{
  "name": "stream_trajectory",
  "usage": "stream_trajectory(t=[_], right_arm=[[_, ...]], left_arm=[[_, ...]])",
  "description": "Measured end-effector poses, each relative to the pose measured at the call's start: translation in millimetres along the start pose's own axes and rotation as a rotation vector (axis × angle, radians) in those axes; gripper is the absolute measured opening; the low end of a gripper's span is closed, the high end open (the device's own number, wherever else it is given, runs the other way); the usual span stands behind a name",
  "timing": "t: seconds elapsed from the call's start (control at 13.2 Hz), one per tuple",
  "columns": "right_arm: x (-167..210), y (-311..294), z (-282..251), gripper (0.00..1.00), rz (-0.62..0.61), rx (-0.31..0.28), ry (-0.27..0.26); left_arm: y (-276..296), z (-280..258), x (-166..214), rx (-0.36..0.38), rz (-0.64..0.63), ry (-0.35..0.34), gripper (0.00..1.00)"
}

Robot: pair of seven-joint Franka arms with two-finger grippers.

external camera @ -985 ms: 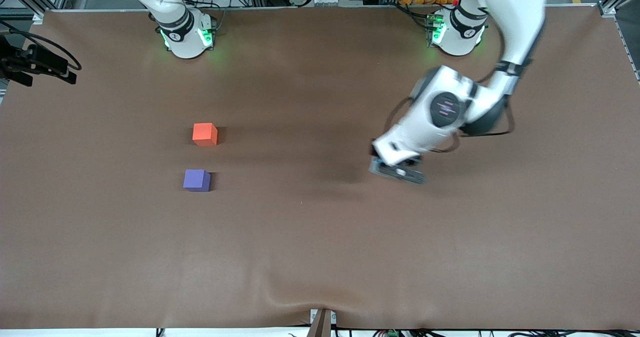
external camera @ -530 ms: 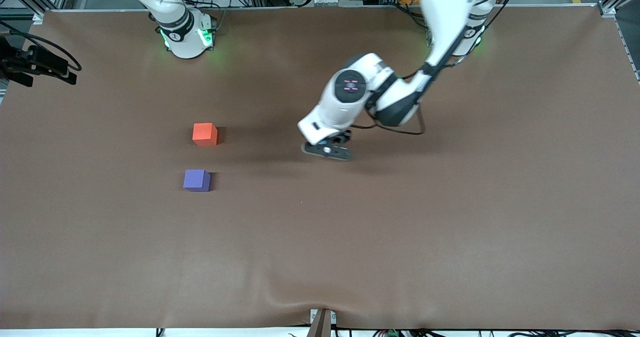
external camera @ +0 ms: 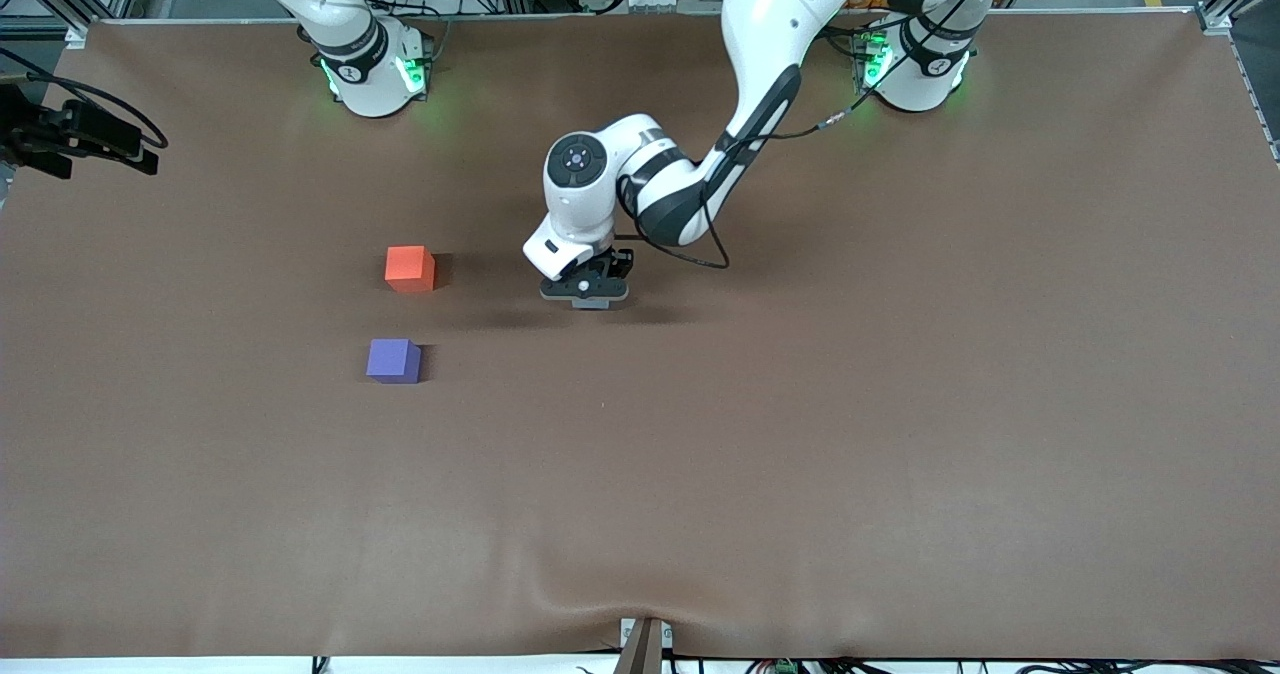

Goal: Place blue block between orange and purple blocks
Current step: 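Carry the light blue block with the left gripper to mid-table and release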

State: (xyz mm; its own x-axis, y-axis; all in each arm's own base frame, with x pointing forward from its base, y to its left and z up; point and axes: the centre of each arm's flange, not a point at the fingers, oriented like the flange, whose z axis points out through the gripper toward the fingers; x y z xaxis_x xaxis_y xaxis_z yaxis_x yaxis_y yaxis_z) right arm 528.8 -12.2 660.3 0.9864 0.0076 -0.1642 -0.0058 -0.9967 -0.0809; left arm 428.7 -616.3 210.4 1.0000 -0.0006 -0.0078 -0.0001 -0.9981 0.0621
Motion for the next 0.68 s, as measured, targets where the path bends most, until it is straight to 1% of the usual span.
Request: stream_trajectory(t=[0.3,0.38,0.61,0.68], right_arm=[[-0.1,-0.2,0.2,1.0,0.0,0.0,-0.001],[0.1,-0.2,0.5,1.0,-0.001,0.0,-0.003],[2.8,-0.9,3.8,1.0,-0.002,0.001,-0.01],[5.9,-0.7,7.5,1.0,-0.002,0.001,-0.018]], left_arm=[[4.6,8.7,-2.6,-0.004,-0.01,0.003,0.54],[4.7,9.3,-2.8,-0.004,-0.01,0.003,0.59],[6.4,11.4,-3.1,-0.013,-0.009,0.008,0.91],[9.0,5.2,-0.8,-0.025,-0.01,0.017,1.0]])
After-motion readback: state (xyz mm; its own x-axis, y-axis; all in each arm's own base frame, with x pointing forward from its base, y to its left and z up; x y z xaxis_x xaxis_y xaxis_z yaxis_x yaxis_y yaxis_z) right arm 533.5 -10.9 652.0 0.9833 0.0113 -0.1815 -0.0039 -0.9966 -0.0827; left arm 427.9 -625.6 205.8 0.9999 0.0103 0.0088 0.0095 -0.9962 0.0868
